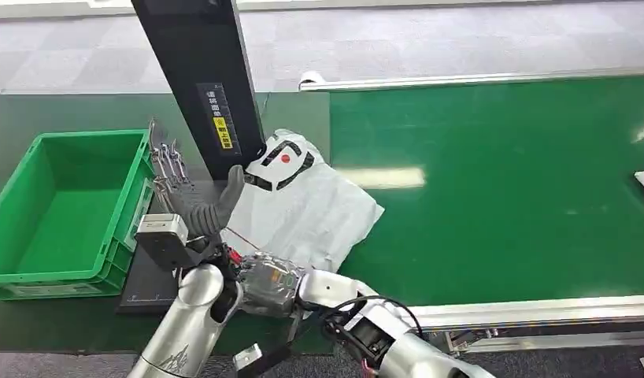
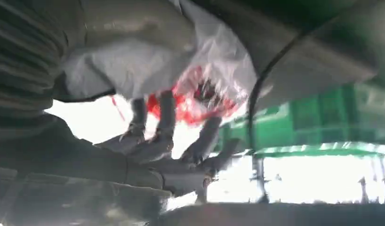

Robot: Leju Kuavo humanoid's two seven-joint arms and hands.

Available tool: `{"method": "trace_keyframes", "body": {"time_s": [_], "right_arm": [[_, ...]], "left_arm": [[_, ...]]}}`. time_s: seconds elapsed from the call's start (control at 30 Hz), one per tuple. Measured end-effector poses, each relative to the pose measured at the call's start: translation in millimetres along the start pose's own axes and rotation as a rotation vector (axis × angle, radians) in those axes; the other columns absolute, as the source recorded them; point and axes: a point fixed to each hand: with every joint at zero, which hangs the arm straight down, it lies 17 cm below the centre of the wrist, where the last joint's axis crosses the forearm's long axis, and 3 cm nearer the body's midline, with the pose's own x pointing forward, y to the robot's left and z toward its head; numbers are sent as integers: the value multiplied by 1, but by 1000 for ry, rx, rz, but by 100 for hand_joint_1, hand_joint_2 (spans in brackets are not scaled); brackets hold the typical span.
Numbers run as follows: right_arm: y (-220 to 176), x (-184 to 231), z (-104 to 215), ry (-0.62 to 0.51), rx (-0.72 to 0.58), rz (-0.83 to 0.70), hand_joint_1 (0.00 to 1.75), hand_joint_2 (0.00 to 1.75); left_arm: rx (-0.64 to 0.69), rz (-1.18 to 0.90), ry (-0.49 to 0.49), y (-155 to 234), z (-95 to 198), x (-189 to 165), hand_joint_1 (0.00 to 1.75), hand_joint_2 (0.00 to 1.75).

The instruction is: Moved the parcel from conveyor to table for the left to box.

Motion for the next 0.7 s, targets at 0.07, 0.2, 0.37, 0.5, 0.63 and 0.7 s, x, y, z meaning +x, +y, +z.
{"method": "trace_keyframes", "body": {"time_s": [0.07,0.2,0.37,0.5,0.63,0.7], "right_arm": [[-15,-5,2,17,-66,16,0,175],[-42,-16,9,58,-179,29,0,175],[-54,-22,16,76,-222,32,0,175],[-74,-21,23,74,-320,32,0,175],[-84,-24,27,83,-352,40,0,175],[-86,-27,29,94,-360,42,0,175]], "left_arm": [[0,-2,5,1,2,-1,0,175],[-1,-9,11,4,5,-4,0,175],[1,-13,13,6,5,-5,0,175],[0,-16,17,7,7,-6,0,175],[2,-19,22,9,9,-7,0,175],[4,-22,24,10,10,-8,0,175]]}}
